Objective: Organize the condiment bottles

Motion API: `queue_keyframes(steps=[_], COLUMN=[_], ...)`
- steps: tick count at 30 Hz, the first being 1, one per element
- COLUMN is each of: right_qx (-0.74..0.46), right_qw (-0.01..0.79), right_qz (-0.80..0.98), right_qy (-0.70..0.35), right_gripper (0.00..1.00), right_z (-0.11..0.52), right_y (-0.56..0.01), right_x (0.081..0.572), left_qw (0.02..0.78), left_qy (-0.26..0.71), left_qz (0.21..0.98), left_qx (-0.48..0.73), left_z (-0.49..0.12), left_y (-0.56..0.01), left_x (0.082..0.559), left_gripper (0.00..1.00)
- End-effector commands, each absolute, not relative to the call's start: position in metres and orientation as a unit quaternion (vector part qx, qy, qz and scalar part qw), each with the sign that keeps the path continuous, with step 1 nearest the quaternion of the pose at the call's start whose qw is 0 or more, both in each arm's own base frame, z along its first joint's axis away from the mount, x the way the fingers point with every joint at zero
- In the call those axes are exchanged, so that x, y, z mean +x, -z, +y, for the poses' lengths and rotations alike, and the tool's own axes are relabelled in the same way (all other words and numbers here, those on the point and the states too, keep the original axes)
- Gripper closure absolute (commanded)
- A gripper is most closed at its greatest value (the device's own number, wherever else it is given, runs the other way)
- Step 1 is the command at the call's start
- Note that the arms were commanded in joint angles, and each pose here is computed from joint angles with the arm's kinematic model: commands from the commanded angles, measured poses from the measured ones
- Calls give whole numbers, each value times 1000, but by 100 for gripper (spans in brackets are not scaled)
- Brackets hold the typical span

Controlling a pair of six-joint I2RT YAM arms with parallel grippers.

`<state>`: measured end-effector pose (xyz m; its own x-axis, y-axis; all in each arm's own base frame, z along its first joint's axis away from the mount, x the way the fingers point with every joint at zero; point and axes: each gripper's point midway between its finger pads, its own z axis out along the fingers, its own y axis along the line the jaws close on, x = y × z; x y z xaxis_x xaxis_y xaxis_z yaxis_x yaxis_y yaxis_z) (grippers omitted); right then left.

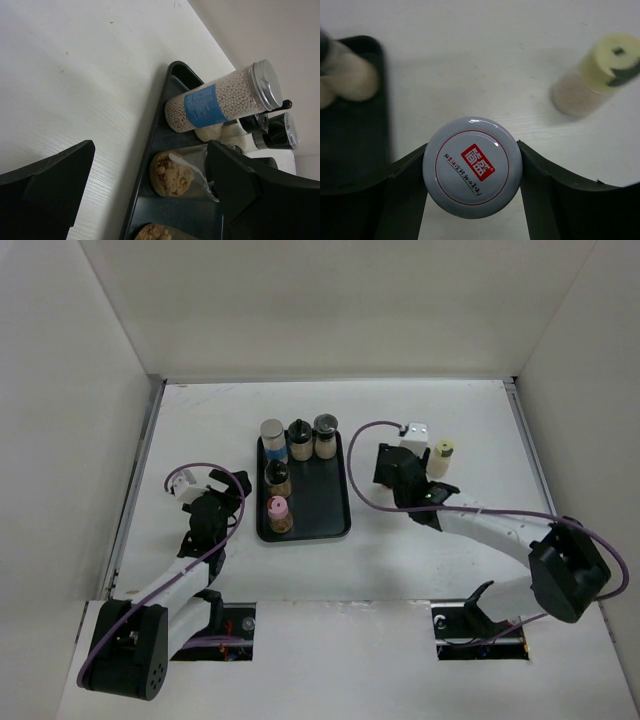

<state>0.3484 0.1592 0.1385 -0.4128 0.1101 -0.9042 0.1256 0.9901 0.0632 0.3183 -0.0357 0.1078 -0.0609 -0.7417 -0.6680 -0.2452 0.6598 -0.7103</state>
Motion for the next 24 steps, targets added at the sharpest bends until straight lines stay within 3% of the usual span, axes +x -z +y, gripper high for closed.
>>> queue_keyframes(steps=[1,10,18,22,24], right_qx=[51,-59,-74,-73,-70], right_qw=[615,590,576,569,569], right_qz=[781,787,794,801,802], right_qy=[-97,-170,-181,-172,-169], right_gripper=[53,53,50,43,35], right_z=[239,381,417,417,416], right_y=[-216,-193,-166,-151,-148], right_x=[377,389,405,412,414], left_qw=[607,611,606,610,608], left_qy=[225,227,230,229,226], left_qz=[675,671,674,671,673], left_qx=[-354,-354,-353,-352,-354], left_z=[-35,-34,-35,-34,-33], left_y=[-127,-130,-128,-130,-127], left_x=[325,323,324,323,323], left_gripper=[0,0,0,0,0])
